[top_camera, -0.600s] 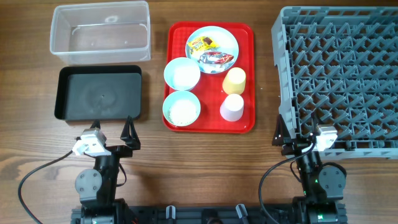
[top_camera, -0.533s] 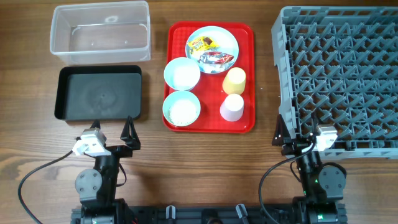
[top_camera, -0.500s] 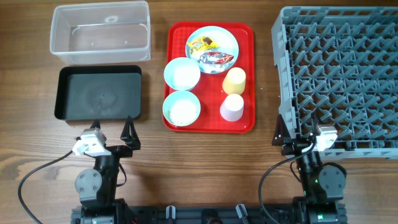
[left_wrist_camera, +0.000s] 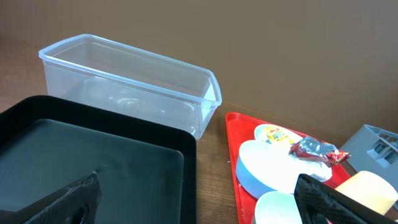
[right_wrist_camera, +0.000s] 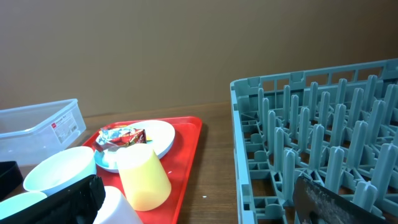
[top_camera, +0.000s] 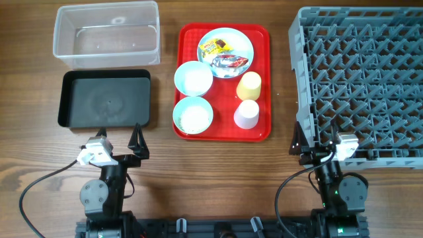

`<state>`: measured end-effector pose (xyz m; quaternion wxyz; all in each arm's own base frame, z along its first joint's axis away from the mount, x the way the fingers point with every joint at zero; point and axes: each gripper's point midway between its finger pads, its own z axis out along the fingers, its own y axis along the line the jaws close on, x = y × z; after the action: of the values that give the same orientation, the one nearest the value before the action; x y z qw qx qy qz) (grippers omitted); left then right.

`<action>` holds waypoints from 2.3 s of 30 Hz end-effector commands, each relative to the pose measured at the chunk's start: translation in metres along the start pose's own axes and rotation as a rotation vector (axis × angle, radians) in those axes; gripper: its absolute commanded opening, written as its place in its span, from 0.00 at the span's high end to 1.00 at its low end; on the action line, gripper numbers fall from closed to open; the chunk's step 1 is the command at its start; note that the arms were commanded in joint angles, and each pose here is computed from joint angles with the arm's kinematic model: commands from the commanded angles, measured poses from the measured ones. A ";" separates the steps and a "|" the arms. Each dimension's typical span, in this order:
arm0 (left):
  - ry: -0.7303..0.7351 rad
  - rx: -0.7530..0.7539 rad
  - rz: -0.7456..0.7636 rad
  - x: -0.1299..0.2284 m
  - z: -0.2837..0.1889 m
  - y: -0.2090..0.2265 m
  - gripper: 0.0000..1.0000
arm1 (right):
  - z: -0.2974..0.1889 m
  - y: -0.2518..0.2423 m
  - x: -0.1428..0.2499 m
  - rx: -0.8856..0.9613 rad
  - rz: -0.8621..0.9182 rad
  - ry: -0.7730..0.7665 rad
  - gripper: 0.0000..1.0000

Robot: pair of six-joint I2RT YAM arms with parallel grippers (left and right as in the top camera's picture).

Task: Sort waste into correct bins and load items into the dishwasher rack

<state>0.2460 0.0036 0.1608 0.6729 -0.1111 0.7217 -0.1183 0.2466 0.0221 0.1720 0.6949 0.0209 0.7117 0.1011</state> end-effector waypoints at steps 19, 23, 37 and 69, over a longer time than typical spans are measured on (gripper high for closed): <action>0.001 0.014 0.009 0.002 0.000 -0.002 0.00 | 0.000 0.000 -0.001 0.002 0.013 -0.008 0.00; 0.001 0.013 0.009 0.002 0.000 -0.002 0.00 | 0.000 0.000 -0.001 0.002 0.013 -0.008 0.00; -0.097 0.116 0.033 -0.040 -0.008 -0.029 0.00 | -0.017 0.033 -0.084 -0.141 -0.051 -0.264 0.00; 1.057 0.071 -0.018 -0.069 0.126 -0.068 0.00 | 0.140 0.060 -0.108 -0.242 -0.013 0.918 0.00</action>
<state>0.3618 -0.0347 0.2601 0.2457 -0.0340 0.9514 -0.1825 0.3632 0.0811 0.3175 0.3441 -0.1118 0.9131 0.1877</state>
